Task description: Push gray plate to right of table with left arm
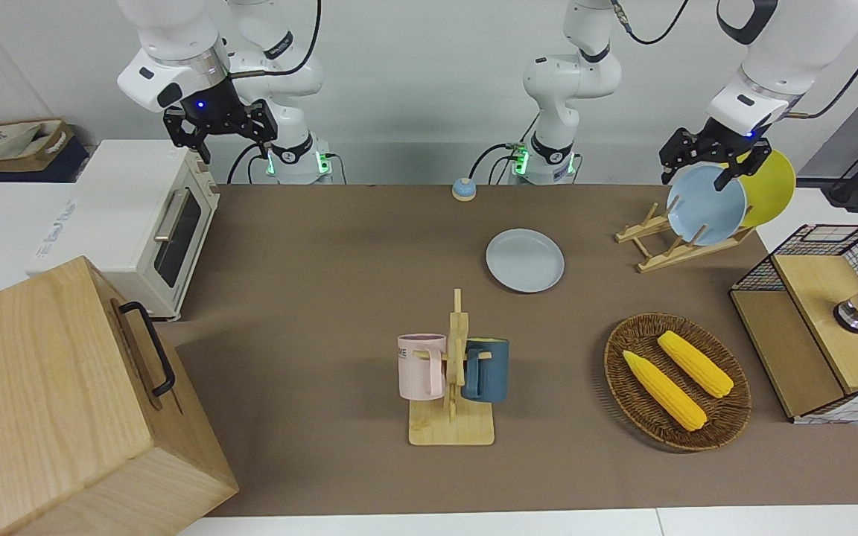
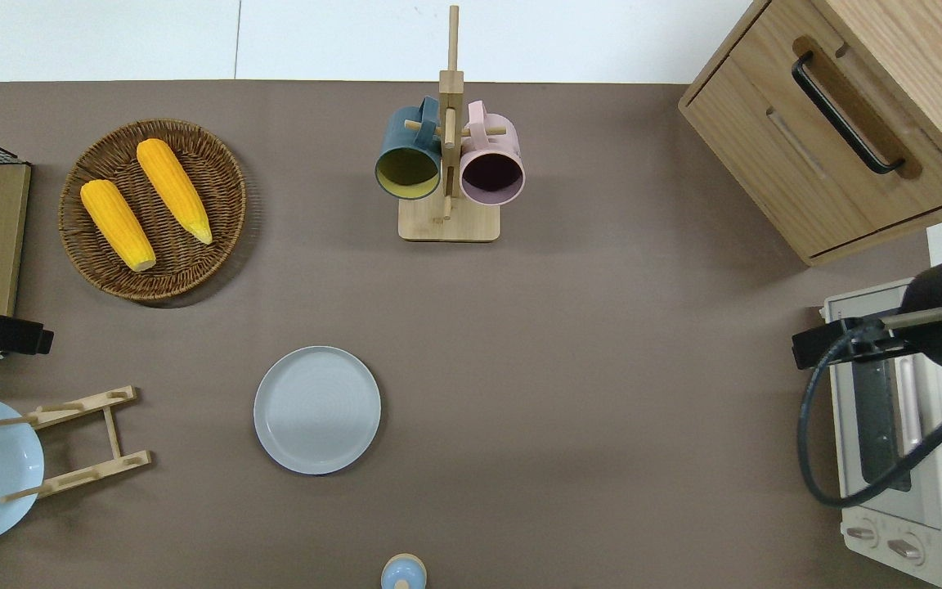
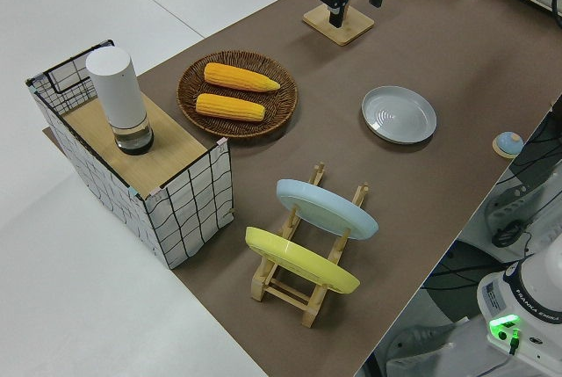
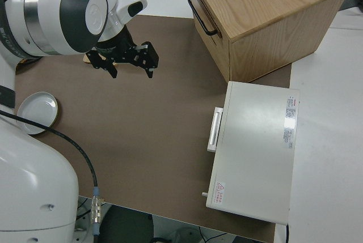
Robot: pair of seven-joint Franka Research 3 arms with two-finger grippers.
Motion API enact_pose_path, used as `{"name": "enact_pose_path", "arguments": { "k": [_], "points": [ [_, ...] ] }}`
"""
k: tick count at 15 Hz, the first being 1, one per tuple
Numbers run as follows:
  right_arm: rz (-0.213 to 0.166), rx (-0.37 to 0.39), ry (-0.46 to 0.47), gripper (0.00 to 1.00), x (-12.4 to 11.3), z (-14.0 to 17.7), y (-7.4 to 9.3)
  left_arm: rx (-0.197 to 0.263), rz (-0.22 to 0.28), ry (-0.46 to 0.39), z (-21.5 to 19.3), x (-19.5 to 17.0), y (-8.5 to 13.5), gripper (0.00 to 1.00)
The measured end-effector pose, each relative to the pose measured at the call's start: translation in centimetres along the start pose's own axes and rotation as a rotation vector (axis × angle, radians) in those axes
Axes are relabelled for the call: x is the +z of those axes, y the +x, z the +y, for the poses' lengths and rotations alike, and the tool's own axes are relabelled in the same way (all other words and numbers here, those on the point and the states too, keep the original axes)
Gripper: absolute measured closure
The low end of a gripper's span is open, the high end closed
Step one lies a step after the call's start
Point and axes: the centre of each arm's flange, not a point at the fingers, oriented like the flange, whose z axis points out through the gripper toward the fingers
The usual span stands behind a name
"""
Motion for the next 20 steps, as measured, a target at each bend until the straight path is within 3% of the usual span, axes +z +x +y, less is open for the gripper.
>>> {"name": "enact_pose_path", "arguments": {
  "k": [20],
  "points": [
    [0.0,0.0,0.0,0.01,0.0,0.0,0.0,-0.004,-0.01,0.001,0.01,0.4,0.17,0.0]
  ]
}}
